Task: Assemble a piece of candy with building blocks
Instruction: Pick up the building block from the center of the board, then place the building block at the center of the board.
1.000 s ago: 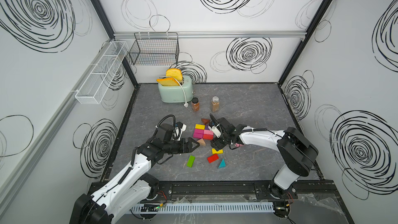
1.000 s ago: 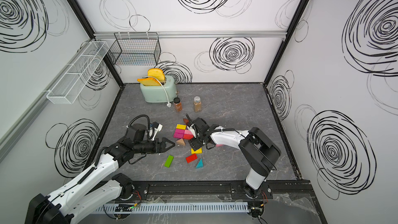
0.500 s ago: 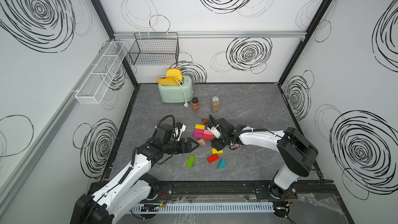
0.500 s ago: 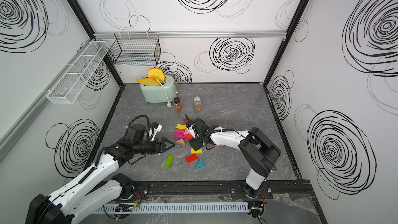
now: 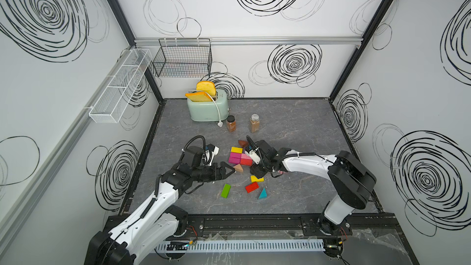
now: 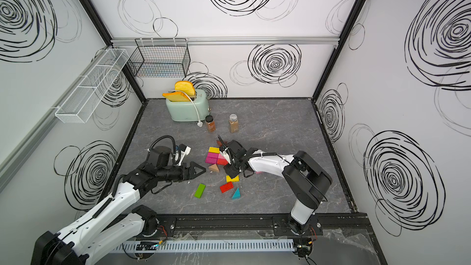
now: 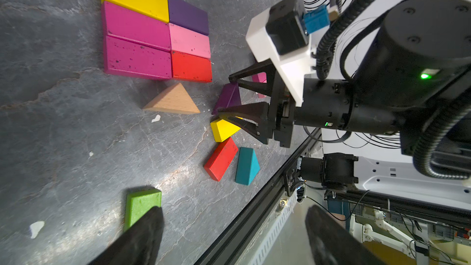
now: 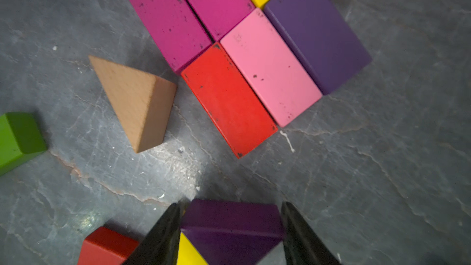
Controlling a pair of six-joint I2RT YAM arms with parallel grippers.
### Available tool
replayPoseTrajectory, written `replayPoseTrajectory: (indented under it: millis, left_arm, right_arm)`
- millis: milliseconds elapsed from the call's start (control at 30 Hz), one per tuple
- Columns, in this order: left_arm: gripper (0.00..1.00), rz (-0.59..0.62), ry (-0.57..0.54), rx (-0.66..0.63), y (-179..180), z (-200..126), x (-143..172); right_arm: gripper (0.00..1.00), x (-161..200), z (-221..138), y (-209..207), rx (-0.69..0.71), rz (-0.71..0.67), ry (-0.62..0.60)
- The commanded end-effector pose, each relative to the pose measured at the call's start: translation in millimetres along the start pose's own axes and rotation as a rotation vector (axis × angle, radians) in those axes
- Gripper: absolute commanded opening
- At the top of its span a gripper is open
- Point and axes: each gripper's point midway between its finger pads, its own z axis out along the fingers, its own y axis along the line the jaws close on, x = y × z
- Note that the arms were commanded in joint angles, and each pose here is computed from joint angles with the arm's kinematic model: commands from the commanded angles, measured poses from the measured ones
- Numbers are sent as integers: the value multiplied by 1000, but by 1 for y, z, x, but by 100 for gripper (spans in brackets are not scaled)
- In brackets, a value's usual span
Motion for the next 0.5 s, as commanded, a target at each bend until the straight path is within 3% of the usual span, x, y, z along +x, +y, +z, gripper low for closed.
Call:
replayPoseTrajectory:
  millis: [0,467]
  left_arm:
    - [91,12,-18,25,-3,0,-3]
    - [91,42,-26,34,-11,-5,-8]
  right_arm:
    - [46,3,-8,-16,46,55,-3]
    - [42,-23,-21,-123,199,338,-96]
